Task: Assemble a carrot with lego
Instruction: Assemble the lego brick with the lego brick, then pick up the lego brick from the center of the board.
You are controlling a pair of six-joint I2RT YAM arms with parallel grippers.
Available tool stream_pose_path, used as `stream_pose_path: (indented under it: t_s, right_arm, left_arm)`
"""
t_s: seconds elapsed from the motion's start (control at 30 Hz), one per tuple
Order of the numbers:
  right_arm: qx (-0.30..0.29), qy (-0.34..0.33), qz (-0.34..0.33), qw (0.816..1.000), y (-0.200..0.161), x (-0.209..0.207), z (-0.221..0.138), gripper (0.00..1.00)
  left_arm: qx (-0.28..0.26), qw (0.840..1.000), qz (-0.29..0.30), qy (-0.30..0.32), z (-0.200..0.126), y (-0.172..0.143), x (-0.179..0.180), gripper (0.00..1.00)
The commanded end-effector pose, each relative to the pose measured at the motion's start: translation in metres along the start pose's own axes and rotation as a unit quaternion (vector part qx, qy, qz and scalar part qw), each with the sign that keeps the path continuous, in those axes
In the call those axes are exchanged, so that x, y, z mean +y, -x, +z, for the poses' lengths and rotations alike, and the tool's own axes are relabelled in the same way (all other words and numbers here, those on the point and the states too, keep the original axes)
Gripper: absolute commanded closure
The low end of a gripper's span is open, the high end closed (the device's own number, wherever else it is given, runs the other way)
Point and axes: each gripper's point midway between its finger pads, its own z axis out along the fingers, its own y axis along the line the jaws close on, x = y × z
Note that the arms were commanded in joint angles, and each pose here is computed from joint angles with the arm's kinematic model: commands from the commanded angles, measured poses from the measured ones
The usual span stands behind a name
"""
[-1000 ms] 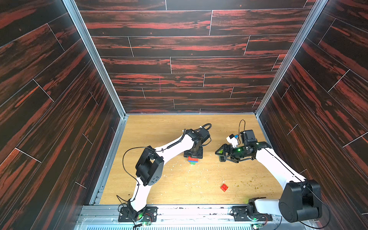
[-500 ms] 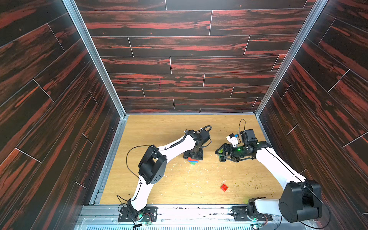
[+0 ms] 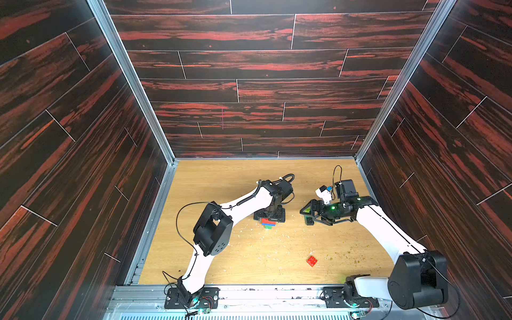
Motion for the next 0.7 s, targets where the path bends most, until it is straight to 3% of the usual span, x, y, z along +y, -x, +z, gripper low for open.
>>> stream_pose_path:
  t_s: [0.0,0.33,0.53,0.67]
  right_arm:
    - [0.012,-0.022,0.014,1.000,-0.015,-0.014,0.000,0.10]
    - [0.046,-0.101,0.062,0.992,-0.072,-0.048,0.010,0.10]
    - [0.080,-0.201,0.148,0.965,-0.114,-0.069,0.023,0.11]
    - [0.082,-0.227,0.205,0.949,-0.137,-0.072,0.028,0.15]
  left_arm:
    - [-0.047,0.999,0.000,-0.024,-0.046,0.008,-0.002,0.06]
    - [-0.092,0.995,0.000,-0.035,-0.081,0.015,0.003,0.00]
    - [-0.127,0.991,-0.007,-0.034,-0.104,0.020,0.013,0.00]
    - [-0.144,0.989,-0.019,-0.031,-0.116,0.025,0.025,0.00]
